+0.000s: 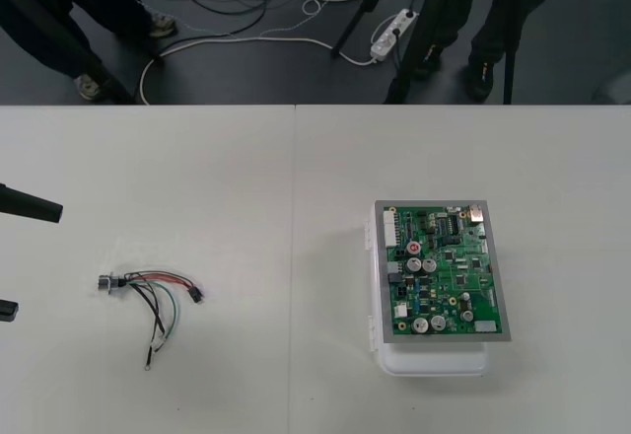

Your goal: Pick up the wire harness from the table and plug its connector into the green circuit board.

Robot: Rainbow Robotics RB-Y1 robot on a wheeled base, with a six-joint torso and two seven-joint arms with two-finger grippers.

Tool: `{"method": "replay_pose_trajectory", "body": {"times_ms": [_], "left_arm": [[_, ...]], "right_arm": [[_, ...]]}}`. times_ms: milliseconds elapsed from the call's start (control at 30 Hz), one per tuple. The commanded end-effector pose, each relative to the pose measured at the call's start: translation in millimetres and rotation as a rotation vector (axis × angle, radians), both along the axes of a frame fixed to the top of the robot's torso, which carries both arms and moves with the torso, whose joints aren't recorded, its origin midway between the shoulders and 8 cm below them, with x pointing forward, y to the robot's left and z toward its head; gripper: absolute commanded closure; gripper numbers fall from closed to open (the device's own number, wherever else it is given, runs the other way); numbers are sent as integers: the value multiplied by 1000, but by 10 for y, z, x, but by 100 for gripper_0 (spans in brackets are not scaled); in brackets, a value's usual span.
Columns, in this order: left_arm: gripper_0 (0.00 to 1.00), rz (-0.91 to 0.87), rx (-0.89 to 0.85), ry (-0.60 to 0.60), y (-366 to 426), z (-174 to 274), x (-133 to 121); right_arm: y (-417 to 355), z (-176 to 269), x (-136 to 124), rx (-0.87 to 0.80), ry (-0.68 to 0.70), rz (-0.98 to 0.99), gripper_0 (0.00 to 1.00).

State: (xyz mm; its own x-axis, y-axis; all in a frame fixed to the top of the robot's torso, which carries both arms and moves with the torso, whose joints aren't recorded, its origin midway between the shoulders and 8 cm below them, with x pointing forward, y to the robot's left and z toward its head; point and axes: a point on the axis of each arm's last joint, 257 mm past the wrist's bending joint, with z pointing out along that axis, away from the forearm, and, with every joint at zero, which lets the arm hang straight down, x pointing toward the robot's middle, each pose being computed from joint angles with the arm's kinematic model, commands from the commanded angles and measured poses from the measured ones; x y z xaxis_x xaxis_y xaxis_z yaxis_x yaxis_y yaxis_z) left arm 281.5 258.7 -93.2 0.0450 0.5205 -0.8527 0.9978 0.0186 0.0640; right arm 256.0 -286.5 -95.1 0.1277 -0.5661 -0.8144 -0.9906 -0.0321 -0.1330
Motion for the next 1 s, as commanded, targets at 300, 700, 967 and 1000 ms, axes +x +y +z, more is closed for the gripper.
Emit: {"method": "replay_pose_trajectory", "body": {"times_ms": [300,700,967,1000], "left_arm": [[0,4,41,9,102,49,-32],[0,4,41,9,102,49,-32],[0,4,41,9,102,49,-32],[0,4,41,9,102,49,-32]], "right_arm": [[-13,54,-6,-7,-15,-4,0],[-13,54,-6,-7,-15,-4,0],[-13,54,-6,-7,-15,-4,0],[-13,54,-6,-7,-15,-4,0]]}}
